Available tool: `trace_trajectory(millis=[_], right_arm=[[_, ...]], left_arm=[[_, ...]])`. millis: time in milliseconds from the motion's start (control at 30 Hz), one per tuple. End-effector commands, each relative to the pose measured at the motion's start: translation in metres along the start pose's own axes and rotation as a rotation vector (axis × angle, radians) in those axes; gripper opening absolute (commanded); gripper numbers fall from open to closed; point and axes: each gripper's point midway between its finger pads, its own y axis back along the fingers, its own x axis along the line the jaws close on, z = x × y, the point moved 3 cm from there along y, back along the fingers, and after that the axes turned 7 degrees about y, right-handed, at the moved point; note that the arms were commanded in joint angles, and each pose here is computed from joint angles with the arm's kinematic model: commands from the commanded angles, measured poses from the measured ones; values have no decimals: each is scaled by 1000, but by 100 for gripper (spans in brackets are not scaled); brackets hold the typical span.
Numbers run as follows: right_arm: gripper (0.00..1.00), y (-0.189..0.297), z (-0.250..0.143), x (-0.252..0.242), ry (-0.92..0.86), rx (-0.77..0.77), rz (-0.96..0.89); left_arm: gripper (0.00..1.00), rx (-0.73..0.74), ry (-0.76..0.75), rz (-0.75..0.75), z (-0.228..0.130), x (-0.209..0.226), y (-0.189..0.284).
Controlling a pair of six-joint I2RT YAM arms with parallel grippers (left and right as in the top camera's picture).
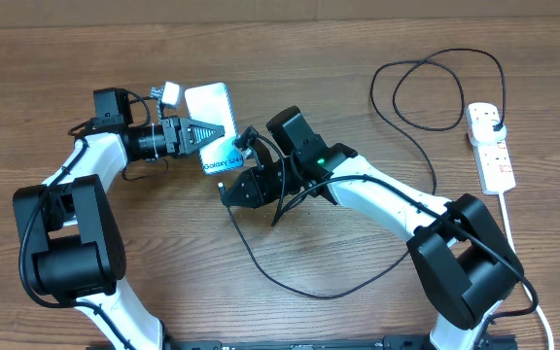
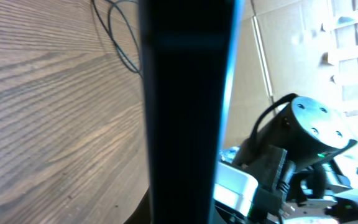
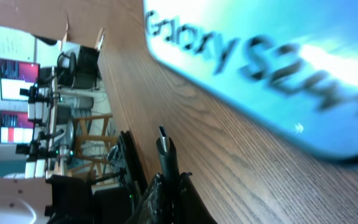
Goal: Plug charger to phone and switch on socket
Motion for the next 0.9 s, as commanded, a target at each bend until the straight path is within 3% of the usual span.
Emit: trace_trajectory(millis=[0,533,867], right_arm=[[4,14,10,-4,-19,-47,-28],[4,25,15,9,42,-50,114],[4,25,13,9,52,-44,111]], left_arm=[[4,12,50,-84,-1,-12,3],[4,13,9,-83,2,-13,2],[4,13,-7,-83,3,-13,2]])
